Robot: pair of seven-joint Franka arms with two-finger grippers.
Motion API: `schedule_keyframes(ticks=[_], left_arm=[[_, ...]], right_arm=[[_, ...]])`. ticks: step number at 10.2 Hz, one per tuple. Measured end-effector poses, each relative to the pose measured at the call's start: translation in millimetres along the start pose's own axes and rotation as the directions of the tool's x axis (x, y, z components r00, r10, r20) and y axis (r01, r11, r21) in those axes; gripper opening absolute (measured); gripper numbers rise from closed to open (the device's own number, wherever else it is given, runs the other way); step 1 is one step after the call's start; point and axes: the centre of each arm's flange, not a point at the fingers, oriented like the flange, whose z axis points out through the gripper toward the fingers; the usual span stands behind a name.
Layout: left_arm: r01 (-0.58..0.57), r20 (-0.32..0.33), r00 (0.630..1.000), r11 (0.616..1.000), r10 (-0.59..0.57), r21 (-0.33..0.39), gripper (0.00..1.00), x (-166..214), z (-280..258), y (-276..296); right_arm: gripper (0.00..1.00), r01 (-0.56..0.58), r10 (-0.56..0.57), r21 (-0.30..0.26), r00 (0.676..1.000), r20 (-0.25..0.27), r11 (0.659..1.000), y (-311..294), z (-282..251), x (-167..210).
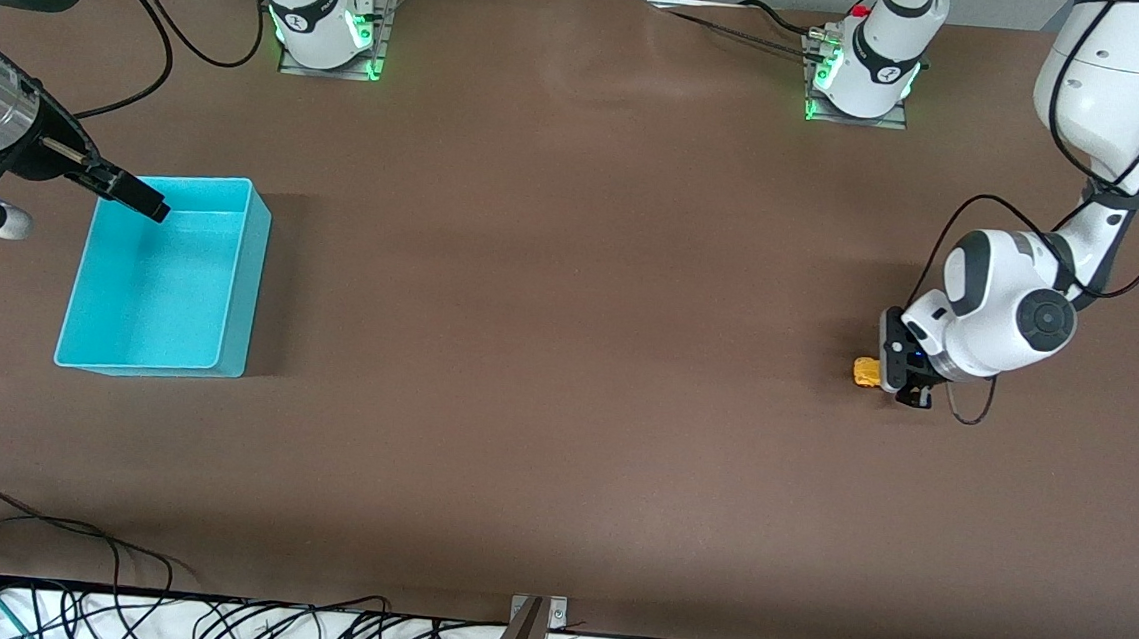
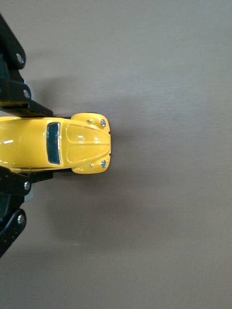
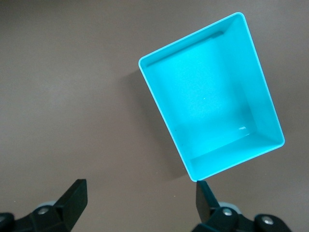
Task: Wind up and store yellow beetle car
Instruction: 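Pull the held car backward along the table with the left gripper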
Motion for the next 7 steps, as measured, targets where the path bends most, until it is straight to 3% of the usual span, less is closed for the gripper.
schedule_keyframes(ticks=[4,7], left_arm=[[-0.025,-0.002,1.000,1.000,0.025,0.014,0.46,-73.0,-1.9,1.7],[-0.022,-0.001,1.000,0.999,0.022,0.027,0.46,-106.3,-2.9,4.3]], right_arm=[[1.00,0.000,0.000,0.000,1.000,0.000,1.000,0.2,0.1,0.1],[1.00,0.000,0.000,0.000,1.000,0.000,1.000,0.1,0.1,0.1]])
